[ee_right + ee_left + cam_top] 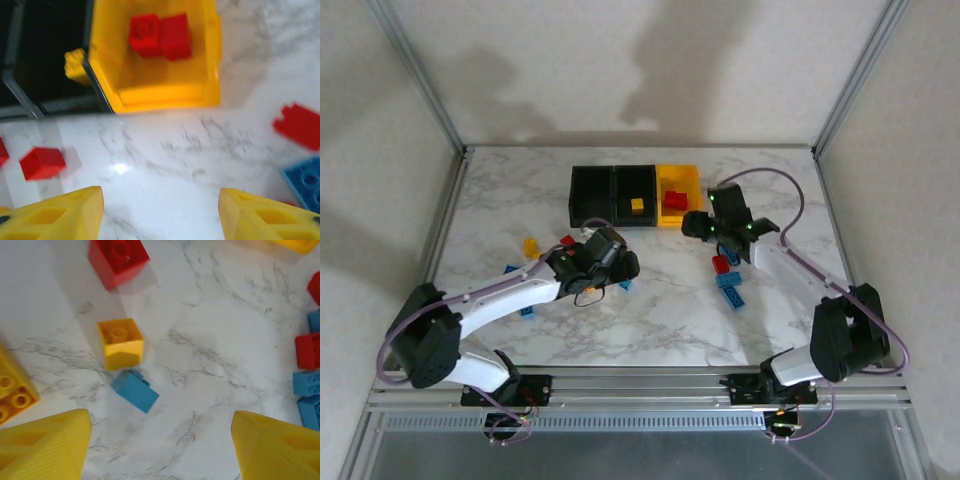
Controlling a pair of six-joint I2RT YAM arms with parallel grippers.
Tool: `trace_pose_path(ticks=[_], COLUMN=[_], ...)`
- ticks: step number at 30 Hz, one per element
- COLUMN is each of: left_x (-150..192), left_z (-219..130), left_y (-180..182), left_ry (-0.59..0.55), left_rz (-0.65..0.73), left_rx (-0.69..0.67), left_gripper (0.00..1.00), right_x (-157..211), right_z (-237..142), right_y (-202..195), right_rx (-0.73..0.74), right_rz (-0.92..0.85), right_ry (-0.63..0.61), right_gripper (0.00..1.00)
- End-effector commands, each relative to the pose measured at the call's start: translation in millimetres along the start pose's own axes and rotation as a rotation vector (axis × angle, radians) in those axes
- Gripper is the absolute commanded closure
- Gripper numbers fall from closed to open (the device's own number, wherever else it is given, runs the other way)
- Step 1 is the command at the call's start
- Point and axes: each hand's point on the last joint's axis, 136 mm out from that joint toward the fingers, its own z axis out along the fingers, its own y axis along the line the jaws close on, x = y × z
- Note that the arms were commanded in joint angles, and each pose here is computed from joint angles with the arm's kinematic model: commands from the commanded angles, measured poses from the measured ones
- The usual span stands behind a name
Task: Sort the legos into containers by color
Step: Pick up the lego from the center of the table.
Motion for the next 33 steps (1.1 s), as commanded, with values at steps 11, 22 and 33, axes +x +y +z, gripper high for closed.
trace_pose_path(ticks=[11, 22, 33], left_x=[32, 27, 26], left_z=[53, 79, 71], left_y=[8, 20, 24], left_ry=[0.087, 0.053, 0.051], left_rz=[0.056, 0.057, 0.074], left_rx=[-0.199, -0.317, -0.333], left_gripper=[0.26, 0.35, 0.75], right_x=[21, 32, 33], right_z=[-27, -27, -24], right_y=[-32, -39, -40], right_rx=[0.049, 0.061, 0.061], right_rz=[0.081, 0.089, 0.095], right_ry=[-0.043, -0.034, -0.030], right_gripper=[0.37, 0.38, 0.38])
